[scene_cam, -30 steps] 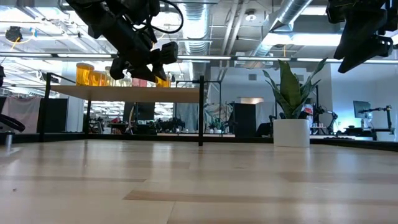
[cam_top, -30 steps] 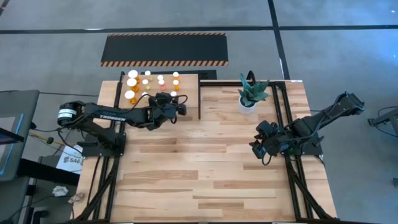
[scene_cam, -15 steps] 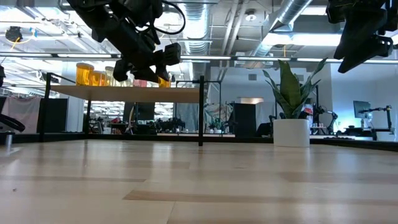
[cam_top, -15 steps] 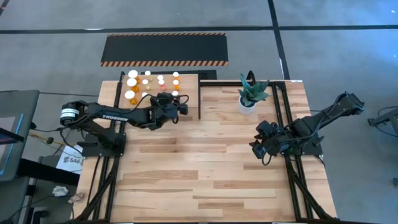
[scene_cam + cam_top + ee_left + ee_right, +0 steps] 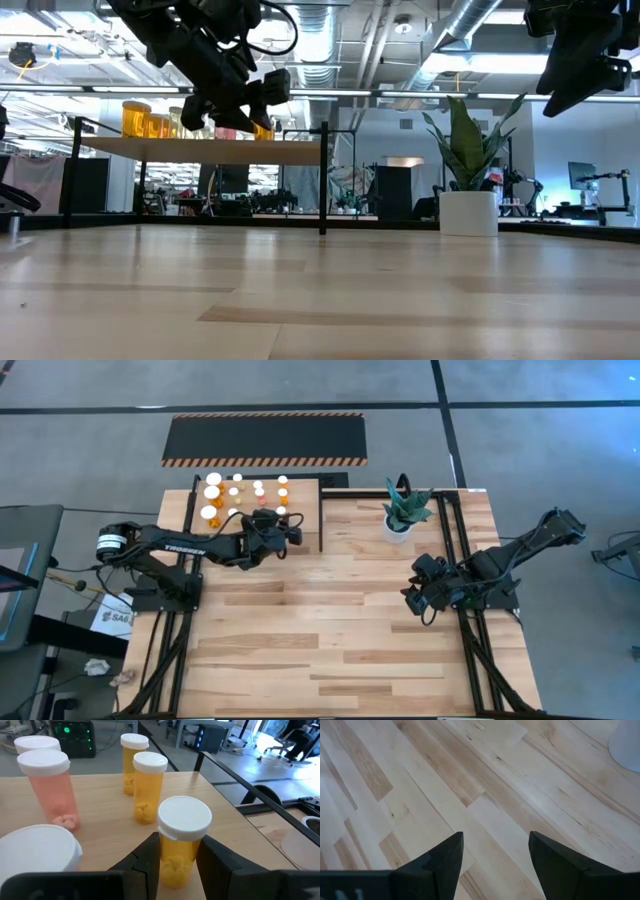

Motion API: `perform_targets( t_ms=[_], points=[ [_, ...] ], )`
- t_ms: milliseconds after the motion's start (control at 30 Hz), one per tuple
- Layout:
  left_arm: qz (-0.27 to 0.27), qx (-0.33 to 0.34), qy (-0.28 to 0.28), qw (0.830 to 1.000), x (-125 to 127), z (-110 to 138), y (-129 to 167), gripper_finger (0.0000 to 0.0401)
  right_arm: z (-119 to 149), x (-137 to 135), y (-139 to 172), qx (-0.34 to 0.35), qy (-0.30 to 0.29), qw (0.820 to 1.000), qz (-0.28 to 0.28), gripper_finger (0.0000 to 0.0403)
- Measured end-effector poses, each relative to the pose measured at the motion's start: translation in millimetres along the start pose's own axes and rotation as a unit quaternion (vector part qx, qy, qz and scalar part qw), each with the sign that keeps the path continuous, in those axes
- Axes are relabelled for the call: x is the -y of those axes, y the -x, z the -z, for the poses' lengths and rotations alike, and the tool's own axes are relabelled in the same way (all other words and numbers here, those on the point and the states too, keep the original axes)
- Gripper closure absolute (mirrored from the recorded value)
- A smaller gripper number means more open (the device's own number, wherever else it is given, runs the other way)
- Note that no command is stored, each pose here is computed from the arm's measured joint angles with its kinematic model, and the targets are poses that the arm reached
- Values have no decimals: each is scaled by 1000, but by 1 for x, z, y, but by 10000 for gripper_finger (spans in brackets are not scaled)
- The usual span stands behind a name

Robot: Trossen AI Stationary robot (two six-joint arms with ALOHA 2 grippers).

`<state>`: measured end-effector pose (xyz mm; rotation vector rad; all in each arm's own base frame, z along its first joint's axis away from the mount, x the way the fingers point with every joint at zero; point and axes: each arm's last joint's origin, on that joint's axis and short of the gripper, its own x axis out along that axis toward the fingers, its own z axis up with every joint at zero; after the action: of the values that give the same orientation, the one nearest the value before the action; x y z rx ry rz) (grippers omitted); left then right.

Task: Pick and place medicine bottles onto shelf by color
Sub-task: Put the small orange pill bottle on the shelf aligned with the other small orange pill bottles, then return to Home Position

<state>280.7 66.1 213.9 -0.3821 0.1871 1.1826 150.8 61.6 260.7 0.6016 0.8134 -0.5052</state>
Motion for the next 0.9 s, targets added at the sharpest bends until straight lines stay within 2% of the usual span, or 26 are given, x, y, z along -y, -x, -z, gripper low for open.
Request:
perform_targets(
  t_ms=[500,900],
  points=[
    [0,-1,-1,1000,0,2,-1,225,0,0,0,0,0,1000,0,154],
    [17,44,0,999,4,-15,4,213,0,0,0,0,0,1000,0,154]
  ],
)
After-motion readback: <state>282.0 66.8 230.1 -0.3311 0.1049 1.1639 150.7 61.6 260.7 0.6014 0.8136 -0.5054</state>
